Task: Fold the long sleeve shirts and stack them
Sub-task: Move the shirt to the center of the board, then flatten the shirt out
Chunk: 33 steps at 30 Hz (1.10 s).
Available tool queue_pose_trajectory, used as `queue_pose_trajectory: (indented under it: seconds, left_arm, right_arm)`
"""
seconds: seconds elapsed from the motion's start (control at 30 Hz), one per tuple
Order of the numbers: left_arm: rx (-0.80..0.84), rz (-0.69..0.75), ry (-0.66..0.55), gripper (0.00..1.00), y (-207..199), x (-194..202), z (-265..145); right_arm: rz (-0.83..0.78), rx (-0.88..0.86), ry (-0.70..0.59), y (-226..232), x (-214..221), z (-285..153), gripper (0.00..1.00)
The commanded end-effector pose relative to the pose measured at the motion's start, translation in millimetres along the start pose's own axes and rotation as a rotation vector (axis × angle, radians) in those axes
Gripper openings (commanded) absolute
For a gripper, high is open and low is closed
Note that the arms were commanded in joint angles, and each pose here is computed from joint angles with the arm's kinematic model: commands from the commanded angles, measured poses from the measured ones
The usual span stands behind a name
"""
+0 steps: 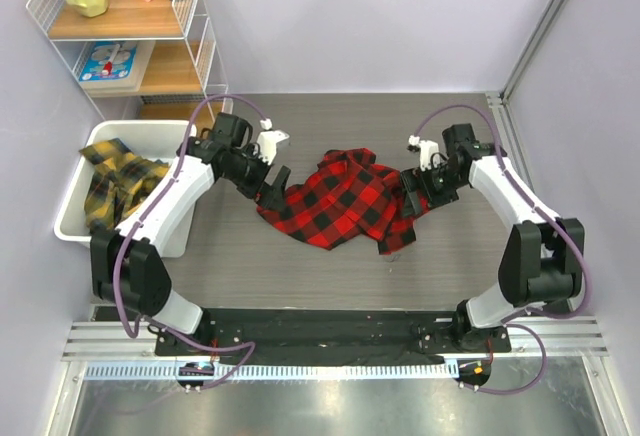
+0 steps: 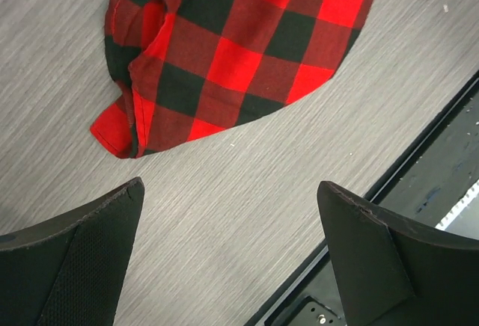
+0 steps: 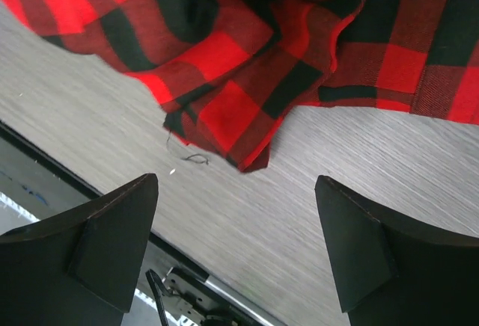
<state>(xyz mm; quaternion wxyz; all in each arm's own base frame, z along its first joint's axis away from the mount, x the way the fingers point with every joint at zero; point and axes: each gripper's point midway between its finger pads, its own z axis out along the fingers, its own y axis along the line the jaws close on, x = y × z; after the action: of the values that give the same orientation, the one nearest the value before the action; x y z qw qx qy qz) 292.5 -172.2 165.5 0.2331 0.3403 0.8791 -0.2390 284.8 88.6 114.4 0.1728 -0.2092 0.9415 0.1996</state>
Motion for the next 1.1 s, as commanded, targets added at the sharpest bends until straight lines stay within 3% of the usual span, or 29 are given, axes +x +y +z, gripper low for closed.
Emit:
queue_pose_trajectory:
  seconds: [0.0,0.2,0.33,0.4,0.57,0.6,0.7,0.73,0.87,1.07]
  left_arm:
    - [-0.010,0.016,0.048,0.97,13.3,11.4,16.9]
    - [0.044,0.067,0.074,0.96,24.0,2.1,42.1]
    - [0.095,0.125,0.033,0.96,24.1,-44.5,58.2]
    - [0.140,0.120,0.023,0.96,23.2,-56.3,72.8]
    - [0.179,0.125,-0.115,0.96,29.3,-118.8,87.6]
    - [0.232,0.123,-0.117,0.97,23.6,-121.5,97.4]
    - [0.285,0.177,-0.182,0.98,9.5,-150.8,97.7]
    - [0.308,0.193,-0.198,1.00,4.1,-155.0,98.9]
    - [0.332,0.303,-0.248,1.00,-13.1,-169.1,112.6]
    - [0.321,0.449,-0.231,1.00,-27.6,-169.4,147.0]
  right_arm:
    - [0.057,0.007,-0.022,-14.3,-8.6,26.2,0.90]
    - [0.117,0.024,-0.002,-27.0,-9.7,47.8,0.81]
    - [0.140,0.022,0.001,-31.6,-15.9,59.3,0.78]
    - [0.151,0.023,0.009,-34.9,-18.9,65.1,0.70]
    - [0.188,-0.026,0.021,-30.8,-19.8,78.0,0.64]
    - [0.186,-0.026,0.014,-31.1,-22.7,77.7,0.61]
    - [0.181,-0.039,0.008,-30.2,-28.3,77.3,0.39]
    - [0.183,-0.057,0.006,-27.5,-29.4,76.6,0.26]
    - [0.180,-0.073,-0.010,-22.0,-34.7,70.8,0.01]
    - [0.168,-0.084,-0.031,-14.5,-39.2,54.6,0.01]
